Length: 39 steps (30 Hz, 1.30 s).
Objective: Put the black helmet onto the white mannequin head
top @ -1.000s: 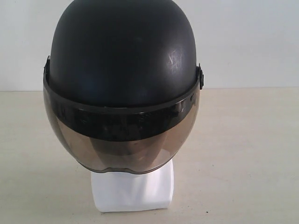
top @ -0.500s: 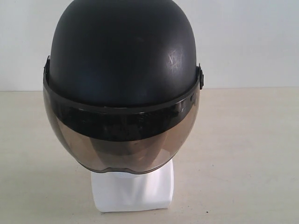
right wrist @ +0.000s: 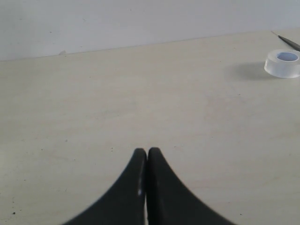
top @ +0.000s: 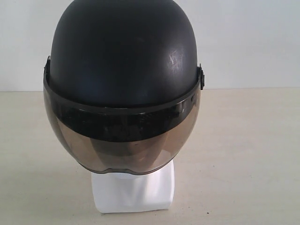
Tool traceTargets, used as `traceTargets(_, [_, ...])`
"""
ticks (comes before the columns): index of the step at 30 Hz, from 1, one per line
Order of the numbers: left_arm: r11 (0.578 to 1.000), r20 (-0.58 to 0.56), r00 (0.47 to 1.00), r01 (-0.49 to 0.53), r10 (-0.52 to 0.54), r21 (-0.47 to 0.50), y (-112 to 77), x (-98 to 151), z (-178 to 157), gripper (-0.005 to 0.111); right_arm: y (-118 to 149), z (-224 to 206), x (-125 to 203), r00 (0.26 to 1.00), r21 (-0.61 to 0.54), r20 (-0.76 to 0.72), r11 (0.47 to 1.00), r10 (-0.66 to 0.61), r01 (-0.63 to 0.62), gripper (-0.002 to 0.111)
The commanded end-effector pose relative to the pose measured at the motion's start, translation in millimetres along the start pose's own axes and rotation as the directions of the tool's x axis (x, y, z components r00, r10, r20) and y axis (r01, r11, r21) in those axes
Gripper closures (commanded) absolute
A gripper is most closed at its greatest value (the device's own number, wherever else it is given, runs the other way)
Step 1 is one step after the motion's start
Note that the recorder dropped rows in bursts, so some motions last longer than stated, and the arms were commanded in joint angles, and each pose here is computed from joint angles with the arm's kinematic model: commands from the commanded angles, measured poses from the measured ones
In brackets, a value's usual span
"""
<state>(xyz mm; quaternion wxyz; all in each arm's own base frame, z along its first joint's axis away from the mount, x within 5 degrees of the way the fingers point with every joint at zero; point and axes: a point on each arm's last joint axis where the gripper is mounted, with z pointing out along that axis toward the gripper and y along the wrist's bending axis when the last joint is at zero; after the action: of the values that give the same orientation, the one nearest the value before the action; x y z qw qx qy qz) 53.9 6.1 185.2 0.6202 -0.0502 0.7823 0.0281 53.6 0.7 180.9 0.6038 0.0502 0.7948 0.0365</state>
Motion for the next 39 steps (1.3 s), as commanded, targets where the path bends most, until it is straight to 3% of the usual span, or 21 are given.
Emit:
traceTargets(1, [1.0,0.013,1.0,0.006,-0.006,-0.005,0.3,-0.3,0.0,0.103,0.0,-0.4,-0.8,1.0,0.001,0.011,1.0,-0.001,0.001,0.109])
traceTargets(6, [1.0,0.013,1.0,-0.016,0.016,-0.003,0.2,-0.3,0.0,0.103,0.0,-0.4,-0.8,1.0,0.001,0.011,1.0,-0.001,0.001,0.109])
traceTargets(12, [0.996,0.013,0.999,-0.036,0.035,0.077,-4.2,-0.2,-0.1,0.103,0.0,-0.4,-1.7,1.0,0.001,0.021,1.0,-0.001,0.001,0.109])
traceTargets(19, [0.988,0.021,0.994,-0.113,0.111,0.102,-5.7,-0.1,-0.3,0.103,0.0,-0.4,-1.7,1.0,0.001,0.021,1.0,-0.001,0.001,0.109])
traceTargets(39, [0.99,0.019,0.996,-0.092,0.09,0.107,-6.1,-0.1,-0.3,0.103,0.0,-0.4,-1.7,1.0,0.001,0.021,1.0,-0.001,0.001,0.109])
